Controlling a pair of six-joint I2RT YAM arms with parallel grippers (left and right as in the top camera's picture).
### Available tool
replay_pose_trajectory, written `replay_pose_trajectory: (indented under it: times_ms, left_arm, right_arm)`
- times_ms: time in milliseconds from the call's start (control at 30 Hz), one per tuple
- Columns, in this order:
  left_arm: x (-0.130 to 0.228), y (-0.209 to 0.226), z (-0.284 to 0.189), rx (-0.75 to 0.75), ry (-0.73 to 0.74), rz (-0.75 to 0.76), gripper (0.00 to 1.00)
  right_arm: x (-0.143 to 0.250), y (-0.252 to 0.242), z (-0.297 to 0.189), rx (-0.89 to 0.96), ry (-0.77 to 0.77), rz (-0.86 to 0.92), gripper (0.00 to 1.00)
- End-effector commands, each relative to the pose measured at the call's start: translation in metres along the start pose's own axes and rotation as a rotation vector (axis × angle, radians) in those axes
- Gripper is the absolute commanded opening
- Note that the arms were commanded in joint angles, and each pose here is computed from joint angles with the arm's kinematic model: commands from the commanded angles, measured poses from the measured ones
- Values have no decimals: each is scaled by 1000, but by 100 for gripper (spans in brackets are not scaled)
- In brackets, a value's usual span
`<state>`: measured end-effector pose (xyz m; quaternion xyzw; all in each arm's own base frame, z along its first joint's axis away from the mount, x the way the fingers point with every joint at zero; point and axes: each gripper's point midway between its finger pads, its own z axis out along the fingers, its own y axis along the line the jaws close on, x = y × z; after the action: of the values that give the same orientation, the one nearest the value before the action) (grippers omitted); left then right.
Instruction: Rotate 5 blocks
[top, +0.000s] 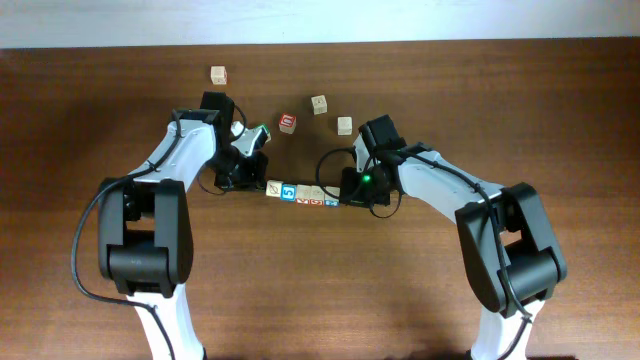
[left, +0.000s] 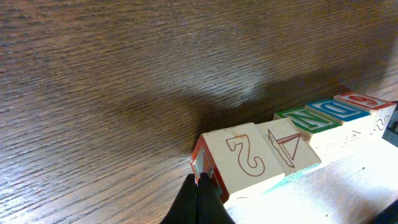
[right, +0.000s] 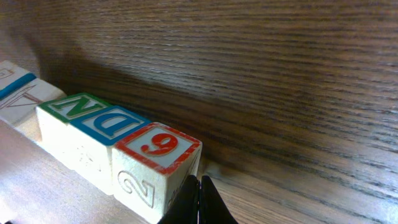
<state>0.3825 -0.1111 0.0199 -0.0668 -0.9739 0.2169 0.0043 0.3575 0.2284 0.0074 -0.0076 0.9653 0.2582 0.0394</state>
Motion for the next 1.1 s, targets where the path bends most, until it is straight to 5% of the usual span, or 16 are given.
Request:
replay_pose_trajectory:
  times_ms: [0, 233, 433, 767, 1067]
  left_arm:
    - [6, -4, 6, 18, 26, -9, 0]
    - [17, -4, 6, 12, 70, -30, 0]
    - [20, -4, 6, 11, 82, -73, 0]
    - [7, -4, 5, 11, 35, -50, 36]
    - [5, -2, 5, -2, 26, -46, 36]
  right_arm:
    - [2, 0, 4, 16, 1, 5, 4]
    - [-5, 2, 4, 7, -23, -9, 10]
    - [-10, 8, 2, -10, -40, -37, 24]
    - [-19, 14, -2, -18, -62, -87, 33]
    - [-12, 0, -2, 53, -41, -60, 45]
